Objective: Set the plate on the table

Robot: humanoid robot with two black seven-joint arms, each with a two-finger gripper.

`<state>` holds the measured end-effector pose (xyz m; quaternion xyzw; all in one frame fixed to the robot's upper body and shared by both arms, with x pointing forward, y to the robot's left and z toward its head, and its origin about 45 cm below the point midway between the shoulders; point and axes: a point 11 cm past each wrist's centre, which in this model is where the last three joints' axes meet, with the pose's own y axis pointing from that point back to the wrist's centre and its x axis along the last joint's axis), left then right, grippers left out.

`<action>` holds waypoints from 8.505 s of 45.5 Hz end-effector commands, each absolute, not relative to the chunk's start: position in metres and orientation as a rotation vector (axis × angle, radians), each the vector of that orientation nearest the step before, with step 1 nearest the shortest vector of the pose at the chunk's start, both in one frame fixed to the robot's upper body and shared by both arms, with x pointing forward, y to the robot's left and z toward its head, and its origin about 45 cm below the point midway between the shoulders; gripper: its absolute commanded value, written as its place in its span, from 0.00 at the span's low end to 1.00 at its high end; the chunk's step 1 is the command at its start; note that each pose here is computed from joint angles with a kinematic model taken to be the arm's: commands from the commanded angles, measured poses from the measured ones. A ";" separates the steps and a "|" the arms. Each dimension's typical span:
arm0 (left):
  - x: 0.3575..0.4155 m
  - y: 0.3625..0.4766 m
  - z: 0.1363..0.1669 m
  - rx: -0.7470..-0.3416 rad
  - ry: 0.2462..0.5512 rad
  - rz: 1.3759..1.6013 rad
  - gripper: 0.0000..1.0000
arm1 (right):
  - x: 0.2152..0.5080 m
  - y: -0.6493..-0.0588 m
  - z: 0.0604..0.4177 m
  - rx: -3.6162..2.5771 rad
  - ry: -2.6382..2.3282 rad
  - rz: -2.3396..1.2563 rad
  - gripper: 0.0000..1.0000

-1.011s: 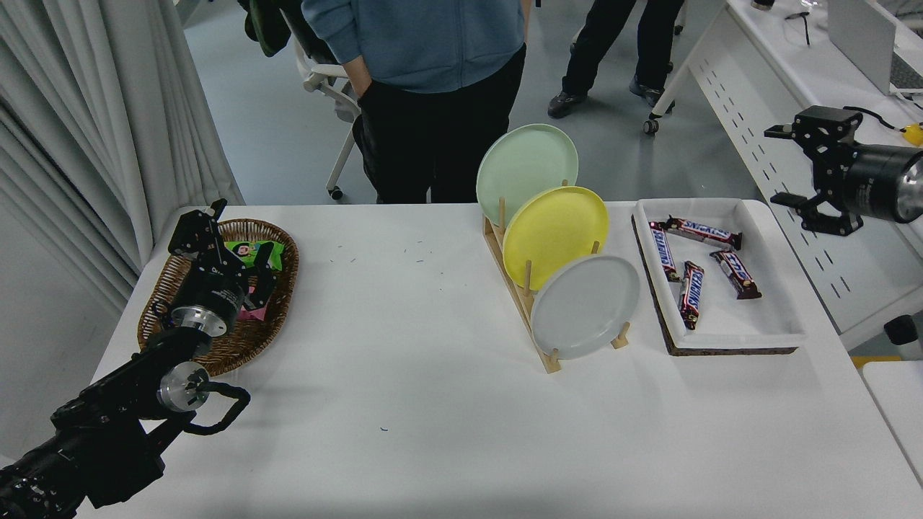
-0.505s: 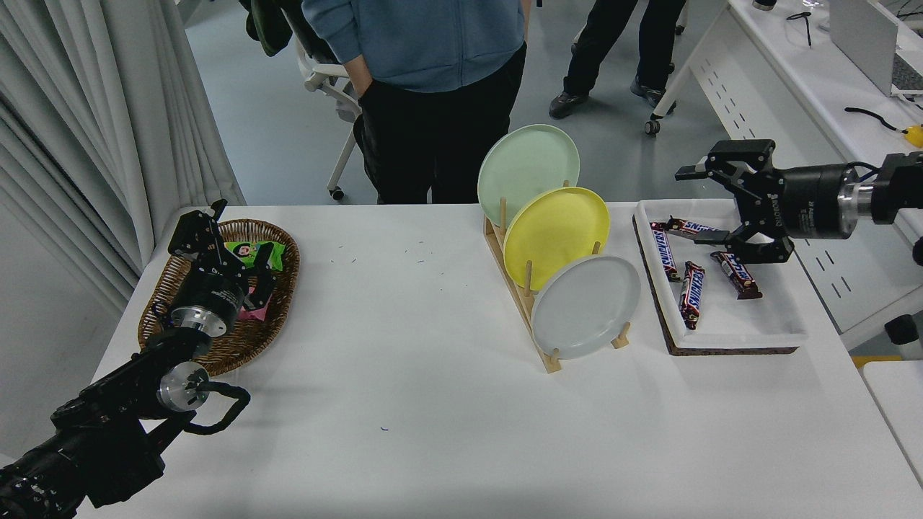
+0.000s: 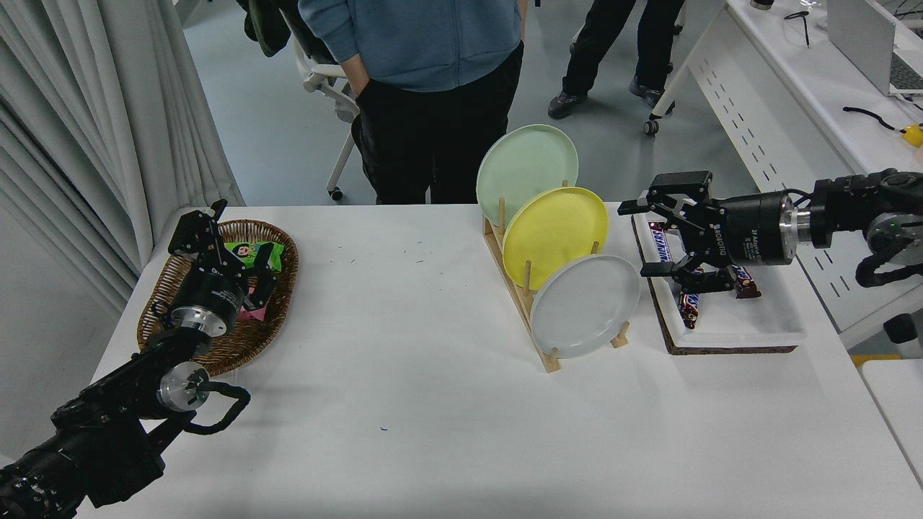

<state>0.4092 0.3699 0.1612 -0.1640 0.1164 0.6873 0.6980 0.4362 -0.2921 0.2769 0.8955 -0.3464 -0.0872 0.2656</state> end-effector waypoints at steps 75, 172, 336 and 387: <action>0.4092 0.370 0.1612 -0.365 0.259 1.532 1.00 | 0.436 -0.244 0.221 2.200 -1.306 -0.573 0.96; 0.4092 0.370 0.1612 -0.365 0.259 1.532 1.00 | 0.440 -0.243 0.232 2.108 -1.355 -0.744 0.29; 0.4092 0.370 0.1612 -0.366 0.260 1.533 1.00 | 0.419 -0.135 0.342 2.150 -1.331 -1.560 0.00; 0.4097 0.370 0.1618 -0.367 0.259 1.532 1.00 | 0.372 -0.153 0.198 1.554 -1.358 -1.948 0.00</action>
